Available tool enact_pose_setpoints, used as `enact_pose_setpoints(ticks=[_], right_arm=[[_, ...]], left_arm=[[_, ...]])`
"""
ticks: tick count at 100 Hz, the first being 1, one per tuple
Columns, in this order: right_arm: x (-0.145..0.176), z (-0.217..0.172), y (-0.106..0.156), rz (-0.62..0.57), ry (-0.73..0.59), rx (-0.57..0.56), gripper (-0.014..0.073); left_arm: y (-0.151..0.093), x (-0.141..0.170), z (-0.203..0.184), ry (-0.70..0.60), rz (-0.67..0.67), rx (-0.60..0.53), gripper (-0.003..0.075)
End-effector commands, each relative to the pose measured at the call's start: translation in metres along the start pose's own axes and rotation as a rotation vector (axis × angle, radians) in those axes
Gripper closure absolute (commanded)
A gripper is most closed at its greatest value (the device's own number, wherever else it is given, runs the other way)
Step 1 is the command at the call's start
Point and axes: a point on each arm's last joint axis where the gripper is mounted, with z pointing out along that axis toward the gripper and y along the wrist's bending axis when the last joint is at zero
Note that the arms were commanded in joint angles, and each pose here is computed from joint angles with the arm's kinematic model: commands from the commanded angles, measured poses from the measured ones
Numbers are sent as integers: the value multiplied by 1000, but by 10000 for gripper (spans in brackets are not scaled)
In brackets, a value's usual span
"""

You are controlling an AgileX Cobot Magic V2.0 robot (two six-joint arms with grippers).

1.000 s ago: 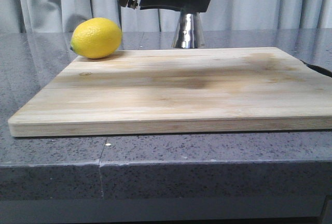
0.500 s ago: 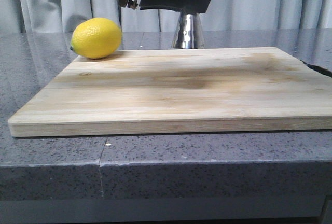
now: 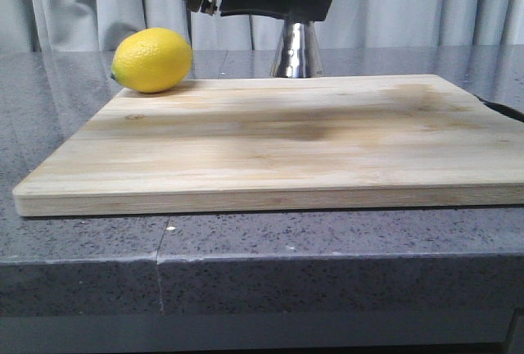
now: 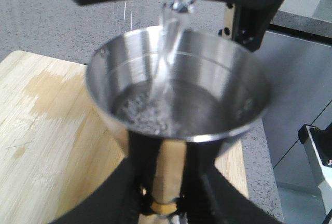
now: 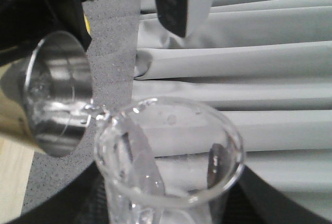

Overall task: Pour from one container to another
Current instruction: 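Tilt the beaker with the right gripper, pouring liquid into the jigger, then set the beaker back on the board with the right gripper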

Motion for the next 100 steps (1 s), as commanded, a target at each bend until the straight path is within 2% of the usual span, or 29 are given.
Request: enact_pose_setpoints(ticks=[1,20,33,63,77,100], right_arm=[[-6,-10,-23,-30,-13,79,375],[-6,-10,-23,-31,-17,80,375],[-7,-10,-23,-81,-19,82,375],[-8,-10,-23,-71,-28,84,375],[-8,-10,-24,66,-33,90,375],[-7,-10,-24,415,-38,90,375]], left_arm=[[-12,-29,-8,-106,29,26,596],[-12,-29,-8,-106,29,26,596],[-12,-29,-8,-106,29,26,596],[-12,-29,-8,-106,29,26,596],[-12,-29,-8,-106,29,26,596],[-12,-29,-8,-106,29,26,596]])
